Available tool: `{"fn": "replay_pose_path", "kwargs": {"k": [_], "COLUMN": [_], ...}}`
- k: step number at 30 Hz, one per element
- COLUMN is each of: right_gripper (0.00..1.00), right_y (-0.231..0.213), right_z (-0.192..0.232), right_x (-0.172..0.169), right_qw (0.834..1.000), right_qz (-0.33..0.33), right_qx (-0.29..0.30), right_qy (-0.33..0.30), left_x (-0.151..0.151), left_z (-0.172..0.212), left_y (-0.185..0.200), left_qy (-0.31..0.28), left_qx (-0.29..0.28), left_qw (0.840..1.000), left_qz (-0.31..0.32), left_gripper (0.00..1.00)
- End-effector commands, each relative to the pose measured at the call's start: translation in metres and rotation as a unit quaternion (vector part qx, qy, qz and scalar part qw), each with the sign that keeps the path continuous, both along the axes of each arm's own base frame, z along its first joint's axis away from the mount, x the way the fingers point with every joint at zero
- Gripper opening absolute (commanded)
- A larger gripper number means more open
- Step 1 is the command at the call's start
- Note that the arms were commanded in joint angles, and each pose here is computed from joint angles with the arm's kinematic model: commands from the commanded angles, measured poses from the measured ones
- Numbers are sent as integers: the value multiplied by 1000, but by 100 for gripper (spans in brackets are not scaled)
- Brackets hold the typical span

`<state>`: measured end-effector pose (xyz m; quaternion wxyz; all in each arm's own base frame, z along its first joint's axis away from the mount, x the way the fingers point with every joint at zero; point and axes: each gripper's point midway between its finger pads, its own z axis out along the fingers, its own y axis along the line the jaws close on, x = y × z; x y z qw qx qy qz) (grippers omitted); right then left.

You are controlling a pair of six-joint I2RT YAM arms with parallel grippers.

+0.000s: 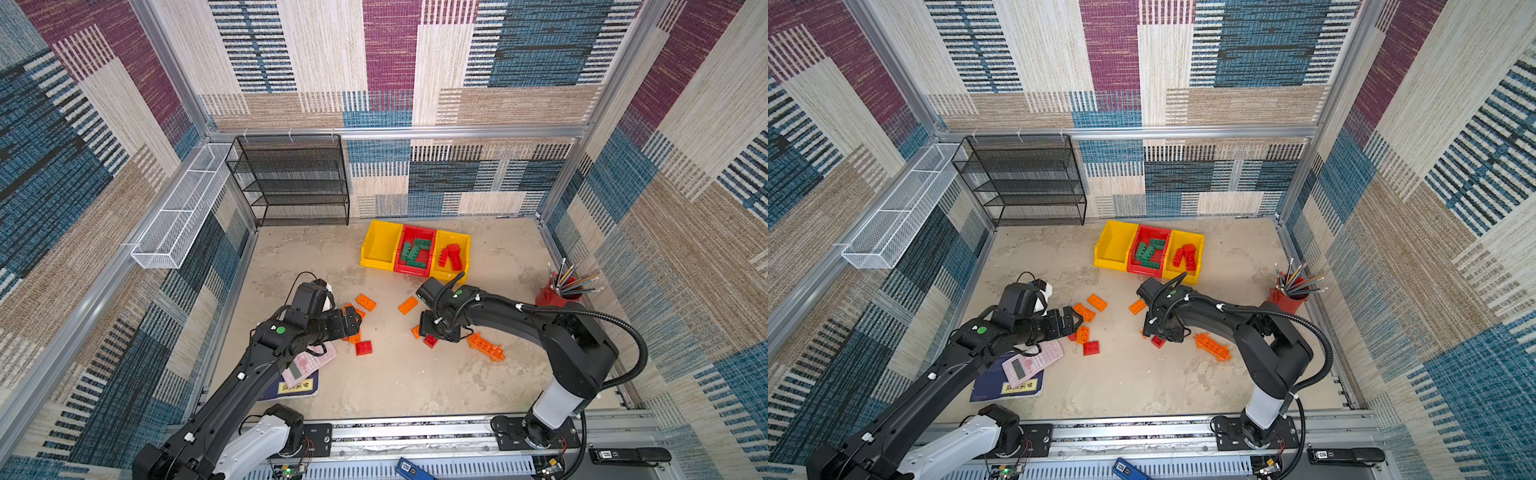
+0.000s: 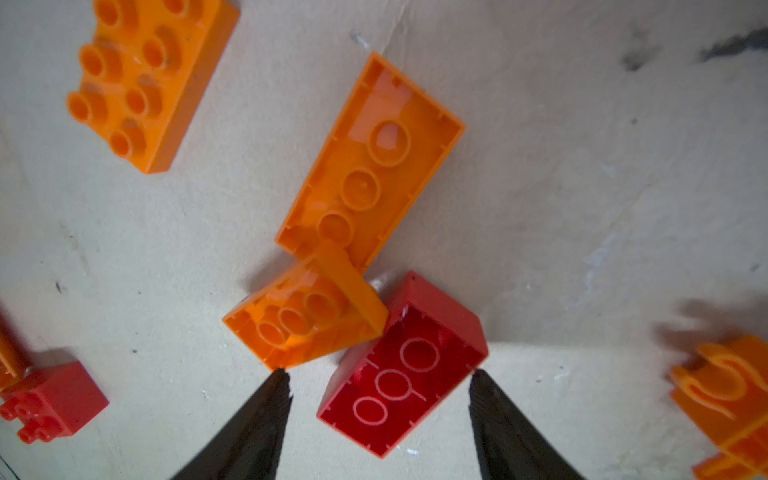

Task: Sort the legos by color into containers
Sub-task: 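Move the right gripper back to the red brick among orange bricks and grasp it, then carry the red brick with the right gripper and release it into the yellow bin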

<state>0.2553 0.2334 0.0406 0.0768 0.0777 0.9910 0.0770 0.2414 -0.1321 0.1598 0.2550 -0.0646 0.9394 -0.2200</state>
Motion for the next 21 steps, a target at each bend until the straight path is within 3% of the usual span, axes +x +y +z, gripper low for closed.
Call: {"fn": "replay_pose_path", "kwargs": {"k": [1,21], "right_gripper": [69,42], "right_y": [-1,-19], "right_z": [-5,-19], "right_x": [-1,-16], "right_qw": [1000,998], "right_qz": [-12,-10], "right_qx": [-14,-50], "right_qy": [6,23], "left_x": [-2,-7], "left_z": [2,6], "left_y": [1,0], "left_qy": [-7,-21], "left_qx": [9,3], "left_qw": [1000,999], "left_qz": [-16,-30], "left_gripper": [99,99]}}
